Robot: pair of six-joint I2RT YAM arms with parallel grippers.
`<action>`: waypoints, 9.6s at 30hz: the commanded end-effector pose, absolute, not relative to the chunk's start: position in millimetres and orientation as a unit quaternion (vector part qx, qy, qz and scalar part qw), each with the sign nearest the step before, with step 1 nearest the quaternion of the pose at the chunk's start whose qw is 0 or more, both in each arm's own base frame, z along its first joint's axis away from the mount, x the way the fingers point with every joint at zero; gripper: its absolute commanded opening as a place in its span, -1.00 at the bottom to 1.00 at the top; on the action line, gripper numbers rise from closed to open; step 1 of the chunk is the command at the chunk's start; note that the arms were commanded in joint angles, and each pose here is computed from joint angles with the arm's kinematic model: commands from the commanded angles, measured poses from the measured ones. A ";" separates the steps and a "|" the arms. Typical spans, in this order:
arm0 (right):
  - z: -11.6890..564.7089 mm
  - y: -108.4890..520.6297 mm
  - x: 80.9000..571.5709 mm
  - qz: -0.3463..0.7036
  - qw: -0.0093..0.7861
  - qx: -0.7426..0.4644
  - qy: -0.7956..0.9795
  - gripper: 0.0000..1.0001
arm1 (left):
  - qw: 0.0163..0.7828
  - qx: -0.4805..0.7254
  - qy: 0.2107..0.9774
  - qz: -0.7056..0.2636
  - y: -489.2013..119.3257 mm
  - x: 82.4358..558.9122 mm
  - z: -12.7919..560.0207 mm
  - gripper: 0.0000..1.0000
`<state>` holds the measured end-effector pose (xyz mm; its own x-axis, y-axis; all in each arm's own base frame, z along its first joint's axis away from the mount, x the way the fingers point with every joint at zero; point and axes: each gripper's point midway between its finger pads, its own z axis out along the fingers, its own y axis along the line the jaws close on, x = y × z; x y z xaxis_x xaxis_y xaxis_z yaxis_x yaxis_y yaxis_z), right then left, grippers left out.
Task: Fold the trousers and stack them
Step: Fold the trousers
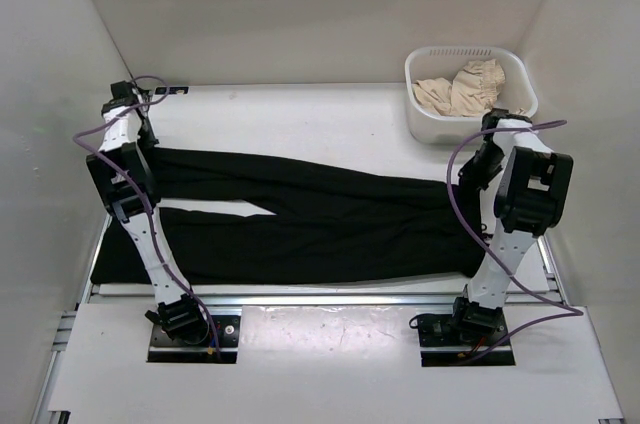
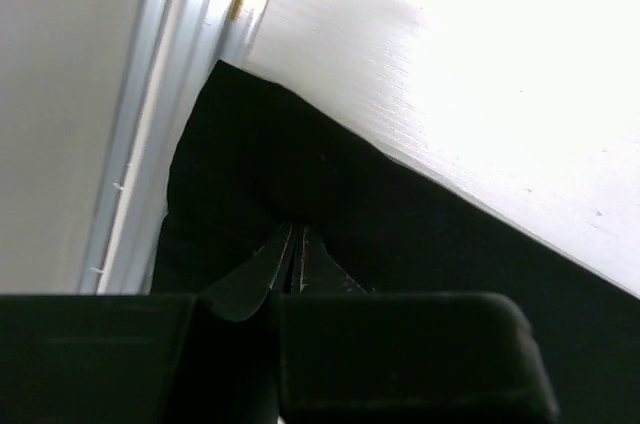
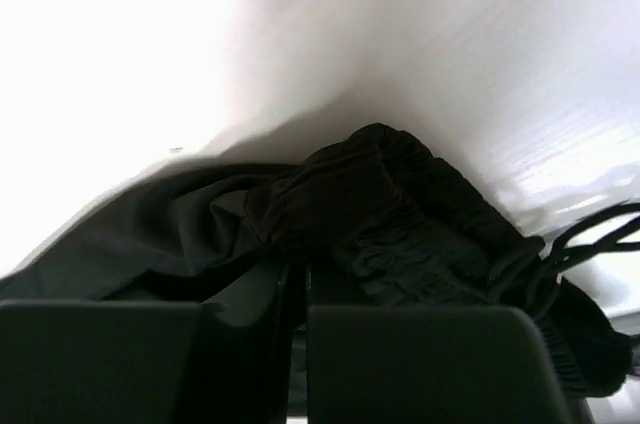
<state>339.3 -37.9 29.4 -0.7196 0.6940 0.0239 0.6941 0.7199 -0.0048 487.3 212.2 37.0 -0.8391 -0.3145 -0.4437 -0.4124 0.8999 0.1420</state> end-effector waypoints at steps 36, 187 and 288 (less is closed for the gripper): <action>79.7 -10.2 310.4 -0.150 -0.115 -0.356 -0.915 -1.00 | 0.303 -0.221 0.922 0.097 193.0 376.2 185.7 -0.23; -1.7 0.0 325.1 -0.002 -0.096 -0.333 -0.938 -1.00 | 0.058 -0.170 0.955 0.235 176.3 300.5 10.5 0.05; 127.2 403.4 266.6 -0.187 -0.292 0.344 -0.872 0.32 | 0.060 -0.047 0.975 0.207 93.6 340.5 69.4 0.41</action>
